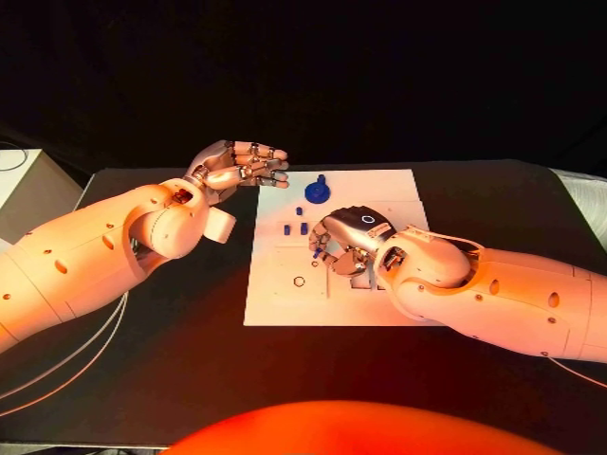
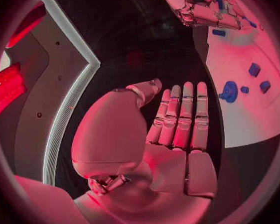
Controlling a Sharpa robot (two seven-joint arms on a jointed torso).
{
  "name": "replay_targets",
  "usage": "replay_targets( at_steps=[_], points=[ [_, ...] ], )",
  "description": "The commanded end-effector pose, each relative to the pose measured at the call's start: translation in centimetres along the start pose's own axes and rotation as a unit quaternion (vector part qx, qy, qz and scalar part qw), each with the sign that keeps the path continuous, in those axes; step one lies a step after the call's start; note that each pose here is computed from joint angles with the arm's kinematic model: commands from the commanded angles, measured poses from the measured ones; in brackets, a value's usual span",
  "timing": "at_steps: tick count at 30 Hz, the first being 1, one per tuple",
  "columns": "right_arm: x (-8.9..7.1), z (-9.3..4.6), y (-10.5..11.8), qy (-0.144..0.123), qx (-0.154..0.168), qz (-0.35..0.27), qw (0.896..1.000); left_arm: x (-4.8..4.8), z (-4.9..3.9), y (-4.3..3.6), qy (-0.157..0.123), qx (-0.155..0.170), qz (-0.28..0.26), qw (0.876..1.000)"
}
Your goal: Assemble the parts on the task board
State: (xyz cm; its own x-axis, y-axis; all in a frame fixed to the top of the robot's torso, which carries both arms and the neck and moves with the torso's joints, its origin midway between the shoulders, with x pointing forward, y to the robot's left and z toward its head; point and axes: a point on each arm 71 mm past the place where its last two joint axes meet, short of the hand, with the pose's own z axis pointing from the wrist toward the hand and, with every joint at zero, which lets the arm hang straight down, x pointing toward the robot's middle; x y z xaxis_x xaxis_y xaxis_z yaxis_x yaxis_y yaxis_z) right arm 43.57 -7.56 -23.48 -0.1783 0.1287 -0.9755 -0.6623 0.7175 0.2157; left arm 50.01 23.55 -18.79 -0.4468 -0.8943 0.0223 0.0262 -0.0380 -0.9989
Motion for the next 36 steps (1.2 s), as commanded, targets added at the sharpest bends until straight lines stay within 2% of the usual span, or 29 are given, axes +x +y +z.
replay_targets(
  at_steps=[1,36],
  points=[
    [0.46,0.11,0.09,0.015,0.001,-0.02,1.0,0.16,0.02,-0.06,0.001,0.002,-0.004,1.0],
    [1.36,0.25,0.53,0.035,-0.003,-0.031,0.999,0.09,-0.1,-0.06,0.004,-0.002,-0.004,1.0]
  ],
)
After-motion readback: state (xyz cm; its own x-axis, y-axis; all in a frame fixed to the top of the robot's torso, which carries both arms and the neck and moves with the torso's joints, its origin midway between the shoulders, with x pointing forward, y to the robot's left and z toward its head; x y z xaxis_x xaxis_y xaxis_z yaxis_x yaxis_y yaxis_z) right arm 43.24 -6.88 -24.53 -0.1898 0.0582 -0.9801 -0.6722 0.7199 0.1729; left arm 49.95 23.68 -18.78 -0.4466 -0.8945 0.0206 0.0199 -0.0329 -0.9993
